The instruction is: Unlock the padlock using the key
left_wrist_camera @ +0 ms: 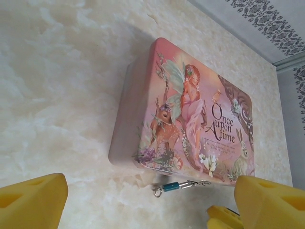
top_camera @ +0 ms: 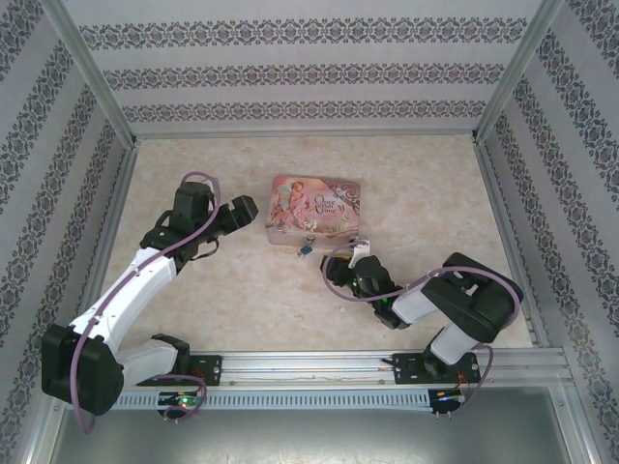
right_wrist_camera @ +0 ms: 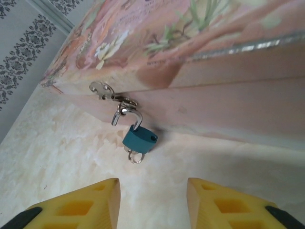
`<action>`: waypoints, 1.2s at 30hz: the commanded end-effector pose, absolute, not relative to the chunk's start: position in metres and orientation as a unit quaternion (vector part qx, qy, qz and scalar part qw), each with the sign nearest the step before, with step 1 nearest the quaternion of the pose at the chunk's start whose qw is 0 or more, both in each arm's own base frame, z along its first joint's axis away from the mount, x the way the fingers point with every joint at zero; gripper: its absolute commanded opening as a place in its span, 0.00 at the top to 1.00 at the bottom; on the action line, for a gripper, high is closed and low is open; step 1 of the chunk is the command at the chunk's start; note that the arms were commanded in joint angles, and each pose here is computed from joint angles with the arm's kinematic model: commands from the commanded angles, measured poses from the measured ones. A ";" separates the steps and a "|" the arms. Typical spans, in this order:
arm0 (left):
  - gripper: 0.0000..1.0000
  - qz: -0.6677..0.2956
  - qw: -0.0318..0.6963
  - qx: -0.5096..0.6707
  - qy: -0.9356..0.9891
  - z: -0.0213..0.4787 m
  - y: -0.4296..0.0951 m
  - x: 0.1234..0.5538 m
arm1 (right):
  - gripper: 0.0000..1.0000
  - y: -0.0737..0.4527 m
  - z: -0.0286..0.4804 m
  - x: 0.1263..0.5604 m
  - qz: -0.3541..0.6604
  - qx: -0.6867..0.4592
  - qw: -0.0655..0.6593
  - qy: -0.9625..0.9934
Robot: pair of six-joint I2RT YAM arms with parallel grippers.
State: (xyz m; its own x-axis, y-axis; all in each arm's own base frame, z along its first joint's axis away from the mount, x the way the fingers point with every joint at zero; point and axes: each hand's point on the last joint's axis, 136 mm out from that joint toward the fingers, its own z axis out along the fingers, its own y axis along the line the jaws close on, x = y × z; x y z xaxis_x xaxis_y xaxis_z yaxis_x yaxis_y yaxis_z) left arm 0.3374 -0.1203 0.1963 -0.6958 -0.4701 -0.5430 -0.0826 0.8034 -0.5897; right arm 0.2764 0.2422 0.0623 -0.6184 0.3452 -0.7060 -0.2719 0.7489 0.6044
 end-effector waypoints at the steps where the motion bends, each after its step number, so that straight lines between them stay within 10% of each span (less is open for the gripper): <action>1: 0.09 -0.266 0.378 -0.135 0.877 0.215 -0.115 0.339 | 0.56 0.231 0.066 0.282 0.317 0.017 0.452 0.833; 13: 0.01 -0.274 0.404 -0.104 0.867 0.227 -0.113 0.351 | 0.02 0.210 0.098 0.285 0.239 -0.031 0.496 0.834; 36: 0.00 -0.385 0.298 -0.042 0.873 0.208 -0.145 0.422 | 0.02 0.156 0.113 0.270 0.254 0.081 0.466 0.844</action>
State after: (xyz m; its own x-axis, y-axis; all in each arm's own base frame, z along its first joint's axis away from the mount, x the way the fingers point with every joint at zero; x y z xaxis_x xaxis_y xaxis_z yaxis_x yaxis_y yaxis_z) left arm 0.4161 -0.1354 0.2016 -0.7988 -0.3411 -0.4956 0.0940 0.7429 -0.6628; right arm 0.2737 0.1607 0.1172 -0.5122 0.3760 -0.7722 -0.1411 0.8500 0.5075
